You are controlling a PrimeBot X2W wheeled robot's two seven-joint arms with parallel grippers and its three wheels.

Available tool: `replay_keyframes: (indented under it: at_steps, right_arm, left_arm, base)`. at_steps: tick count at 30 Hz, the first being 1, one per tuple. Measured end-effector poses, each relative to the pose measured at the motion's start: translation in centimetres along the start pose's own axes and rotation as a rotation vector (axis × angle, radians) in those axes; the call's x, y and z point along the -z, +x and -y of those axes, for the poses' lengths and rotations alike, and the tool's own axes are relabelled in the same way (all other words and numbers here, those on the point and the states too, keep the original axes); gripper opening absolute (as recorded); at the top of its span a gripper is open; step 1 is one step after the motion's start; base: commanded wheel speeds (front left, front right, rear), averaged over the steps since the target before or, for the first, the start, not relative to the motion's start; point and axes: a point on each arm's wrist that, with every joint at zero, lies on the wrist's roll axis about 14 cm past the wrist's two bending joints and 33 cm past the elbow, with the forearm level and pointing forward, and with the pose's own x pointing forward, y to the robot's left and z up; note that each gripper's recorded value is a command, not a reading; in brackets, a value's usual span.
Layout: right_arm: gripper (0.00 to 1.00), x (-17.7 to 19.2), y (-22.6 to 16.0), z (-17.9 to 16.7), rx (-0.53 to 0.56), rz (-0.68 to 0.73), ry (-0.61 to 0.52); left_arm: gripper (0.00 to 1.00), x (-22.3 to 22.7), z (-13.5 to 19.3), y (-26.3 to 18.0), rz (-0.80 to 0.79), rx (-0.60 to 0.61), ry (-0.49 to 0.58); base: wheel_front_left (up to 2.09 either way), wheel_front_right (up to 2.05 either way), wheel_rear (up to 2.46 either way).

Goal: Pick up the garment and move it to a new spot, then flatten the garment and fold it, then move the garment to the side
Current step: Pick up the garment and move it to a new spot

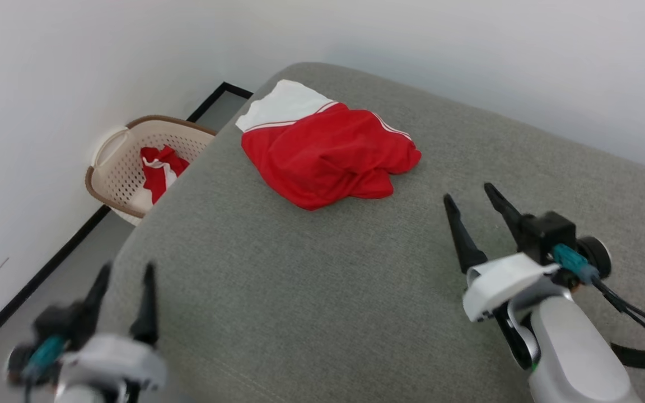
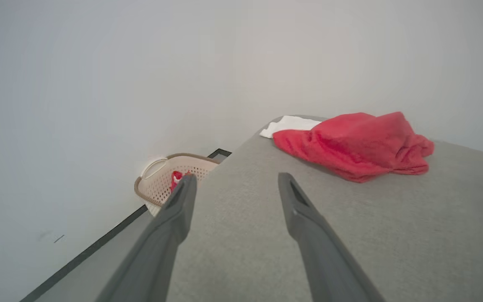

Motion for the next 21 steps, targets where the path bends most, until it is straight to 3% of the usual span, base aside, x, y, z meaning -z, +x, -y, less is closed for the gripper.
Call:
replay_keyframes:
  at_steps: [4, 8, 13, 17, 19, 21]
  right_arm:
    - [1.00, 0.8, -0.9, 0.9, 0.025, -0.006, 0.017]
    - [1.00, -0.5, -0.2, 1.6, 0.025, 0.040, -0.008]
    - [1.00, -1.5, 0.1, 3.6, 0.053, 0.092, -0.015]
    - [1.00, -1.0, -0.9, 5.9, 0.096, 0.101, -0.009]
    - [1.00, -0.6, -1.8, 7.1, 0.124, 0.101, -0.003]
    - [1.00, 0.2, -3.0, 8.2, 0.155, 0.088, 0.002]
  left_arm:
    - [1.00, -2.9, 2.8, 3.5, 0.055, 0.129, 0.036]
    - [1.00, -8.0, 4.8, 7.9, 0.147, 0.242, 0.104]
    - [1.00, -11.1, 8.3, 12.6, 0.151, 0.398, 0.213]
    - [1.00, -10.2, 10.7, 16.2, 0.049, 0.481, 0.273]
    - [1.00, -8.2, 12.1, 17.9, -0.077, 0.509, 0.261]
    - [1.00, -5.7, 13.0, 18.9, -0.207, 0.547, 0.338]
  base:
    - [0.00, 0.00, 0.00]
    - [0.00, 0.00, 0.00]
    - [0.00, 0.00, 0.00]
    - [0.00, 0.00, 0.00]
    - [0.00, 0.00, 0.00]
    - [0.00, 0.00, 0.00]
